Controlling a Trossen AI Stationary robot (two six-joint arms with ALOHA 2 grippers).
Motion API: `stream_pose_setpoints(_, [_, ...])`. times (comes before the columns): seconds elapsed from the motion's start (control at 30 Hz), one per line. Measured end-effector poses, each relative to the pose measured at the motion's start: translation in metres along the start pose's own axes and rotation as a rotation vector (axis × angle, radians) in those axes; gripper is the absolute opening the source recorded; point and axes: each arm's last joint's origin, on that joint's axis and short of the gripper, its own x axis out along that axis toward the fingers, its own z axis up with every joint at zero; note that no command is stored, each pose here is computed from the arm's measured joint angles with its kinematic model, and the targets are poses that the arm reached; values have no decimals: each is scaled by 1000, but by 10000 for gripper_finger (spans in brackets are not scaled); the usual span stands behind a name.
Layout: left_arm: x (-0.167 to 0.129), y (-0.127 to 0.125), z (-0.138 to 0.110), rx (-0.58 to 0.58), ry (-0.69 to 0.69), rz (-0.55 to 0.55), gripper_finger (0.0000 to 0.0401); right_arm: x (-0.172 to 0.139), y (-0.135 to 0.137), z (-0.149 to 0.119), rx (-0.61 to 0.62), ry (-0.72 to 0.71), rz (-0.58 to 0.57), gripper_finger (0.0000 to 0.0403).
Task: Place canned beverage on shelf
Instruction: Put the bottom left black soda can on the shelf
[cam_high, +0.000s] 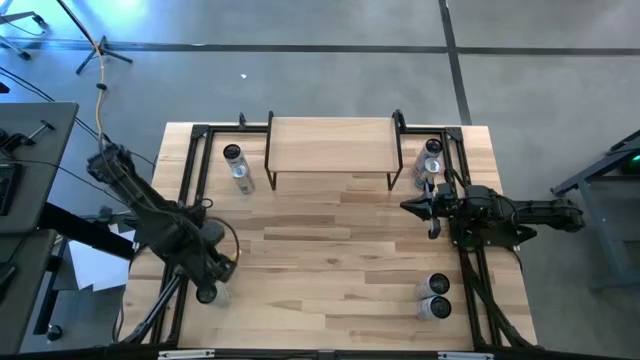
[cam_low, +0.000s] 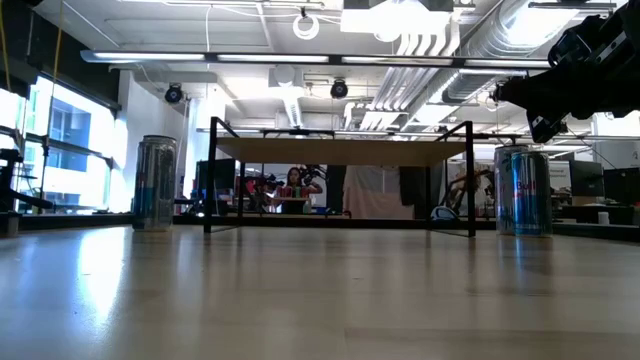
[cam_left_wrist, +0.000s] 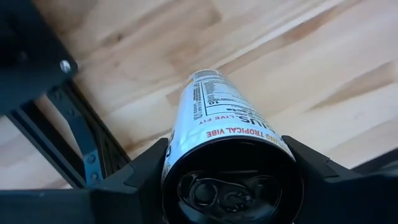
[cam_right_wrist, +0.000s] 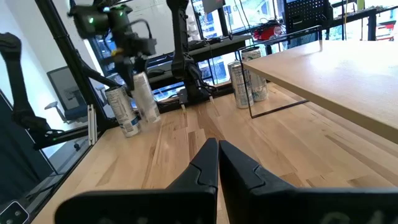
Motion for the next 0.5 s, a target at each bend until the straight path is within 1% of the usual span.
stream_pose_setpoints(0.2, [-34, 20, 23, 2, -78, -142, 209, 0, 0, 0, 0, 0, 0, 0])
stream_pose_setpoints(0.3, [-51, 26, 33, 29, -103, -225, 210, 0, 0, 0, 0, 0, 0, 0])
stream_pose_setpoints(0.4, [-70, 28, 43, 71, -148, -325, 211, 0, 0, 0, 0, 0, 0, 0])
stream_pose_setpoints(0.5, [-90, 26, 51, 118, -230, -446, 212, 0, 0, 0, 0, 0, 0, 0])
